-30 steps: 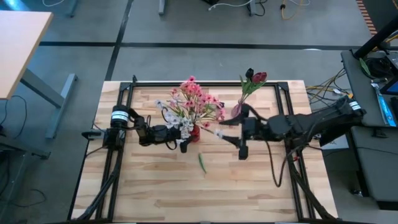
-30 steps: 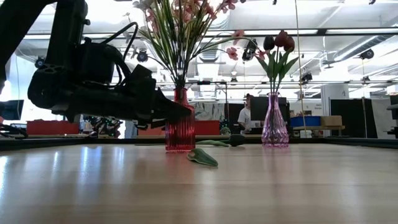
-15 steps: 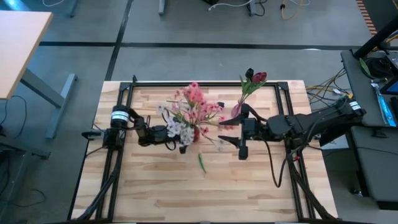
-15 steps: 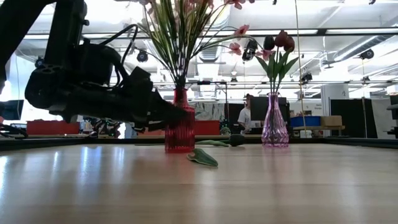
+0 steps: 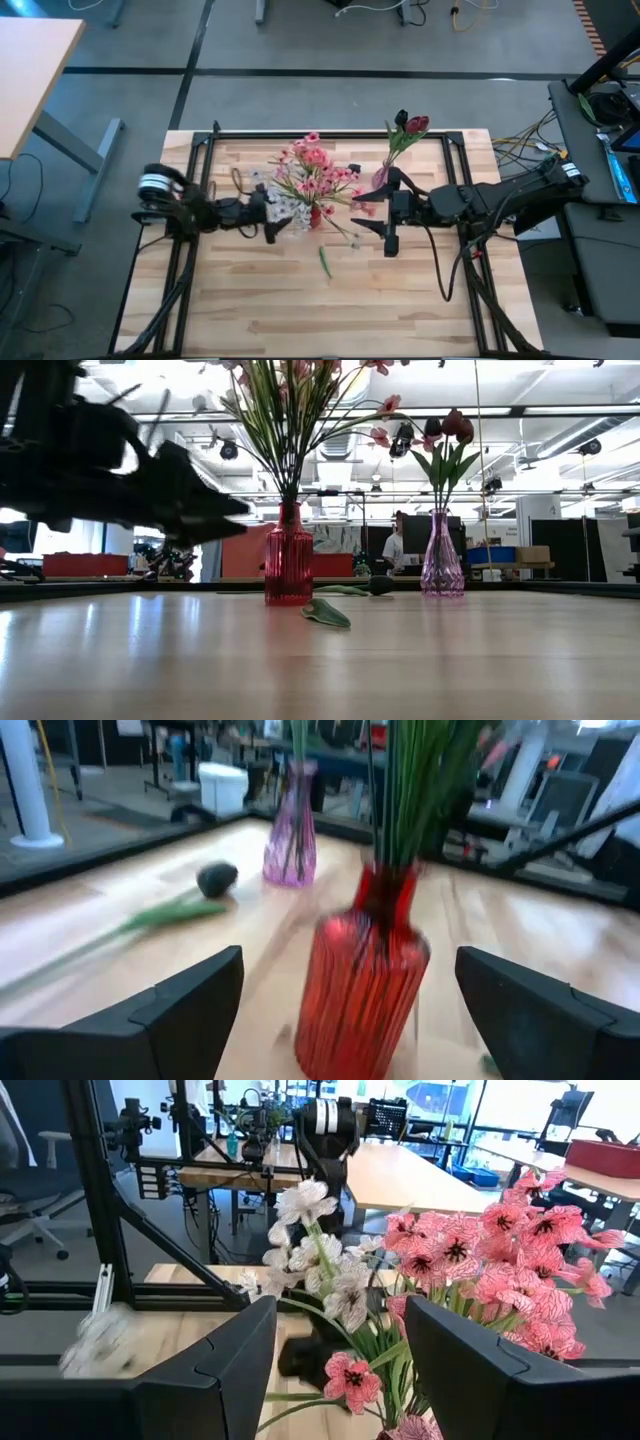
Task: Sort flowers into vase by color
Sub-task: Put the black tulip into the violet vase
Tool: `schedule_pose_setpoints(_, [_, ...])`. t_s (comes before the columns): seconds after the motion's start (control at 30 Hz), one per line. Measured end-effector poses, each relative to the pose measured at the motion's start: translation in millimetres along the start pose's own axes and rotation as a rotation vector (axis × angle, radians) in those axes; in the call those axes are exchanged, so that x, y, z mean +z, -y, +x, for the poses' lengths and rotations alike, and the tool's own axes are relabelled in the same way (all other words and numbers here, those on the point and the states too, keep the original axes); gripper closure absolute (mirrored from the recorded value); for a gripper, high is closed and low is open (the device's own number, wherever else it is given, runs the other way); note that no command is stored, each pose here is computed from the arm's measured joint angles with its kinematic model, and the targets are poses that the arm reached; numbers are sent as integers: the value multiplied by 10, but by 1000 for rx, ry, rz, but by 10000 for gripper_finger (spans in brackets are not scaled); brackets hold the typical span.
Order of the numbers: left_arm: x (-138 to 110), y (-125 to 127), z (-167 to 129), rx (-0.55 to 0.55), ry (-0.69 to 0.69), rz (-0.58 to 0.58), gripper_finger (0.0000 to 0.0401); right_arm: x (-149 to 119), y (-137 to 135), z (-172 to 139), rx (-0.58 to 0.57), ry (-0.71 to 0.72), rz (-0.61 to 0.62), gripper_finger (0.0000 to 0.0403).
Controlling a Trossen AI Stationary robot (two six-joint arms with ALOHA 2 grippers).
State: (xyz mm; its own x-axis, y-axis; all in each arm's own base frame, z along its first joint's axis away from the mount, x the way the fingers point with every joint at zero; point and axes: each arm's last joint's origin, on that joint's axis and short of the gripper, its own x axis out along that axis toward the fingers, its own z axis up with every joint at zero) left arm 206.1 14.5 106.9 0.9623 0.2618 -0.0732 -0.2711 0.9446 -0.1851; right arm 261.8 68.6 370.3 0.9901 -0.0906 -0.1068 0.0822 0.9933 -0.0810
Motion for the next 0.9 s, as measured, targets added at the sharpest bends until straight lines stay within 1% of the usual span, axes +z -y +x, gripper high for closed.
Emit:
schedule_pose_setpoints(0.17, [139, -53, -290, 4, 68, -13, 54, -12, 0, 0, 0, -12, -5, 188])
schedule_pose_setpoints(0.2, [174, -55, -291, 15, 83, -13, 54, -14, 0, 0, 1, -14, -7, 188])
schedule_pose_setpoints(0.27, [190, -71, -277, 54, 59, 25, 55, -22, -1, 0, 1, -22, -22, 188])
schedule_pose_setpoints(0.37, [246, -98, -147, 98, -2, 87, 60, -25, -1, 0, 1, -24, -36, 188])
schedule_pose_setpoints(0.43, [306, -142, -10, 144, -64, 117, 65, -26, -1, 0, 1, -25, -37, 188])
schedule_pose_setpoints(0.5, [348, -204, 97, 178, -165, 152, 69, -26, -1, 0, 1, -26, -40, 188])
schedule_pose_setpoints(0.57, [427, -261, 217, 184, -259, 191, 72, -32, -2, -1, 2, -31, -45, 188])
schedule_pose_setpoints(0.67, [504, -368, 318, 218, -384, 258, 76, -47, -1, -1, 2, -46, -48, 188])
schedule_pose_setpoints(0.77, [560, -476, 354, 244, -435, 314, 78, -55, -2, -2, 3, -54, -51, 188])
schedule_pose_setpoints(0.9, [599, -635, 345, 263, -443, 324, 79, -63, -3, -2, 4, -61, -57, 188])
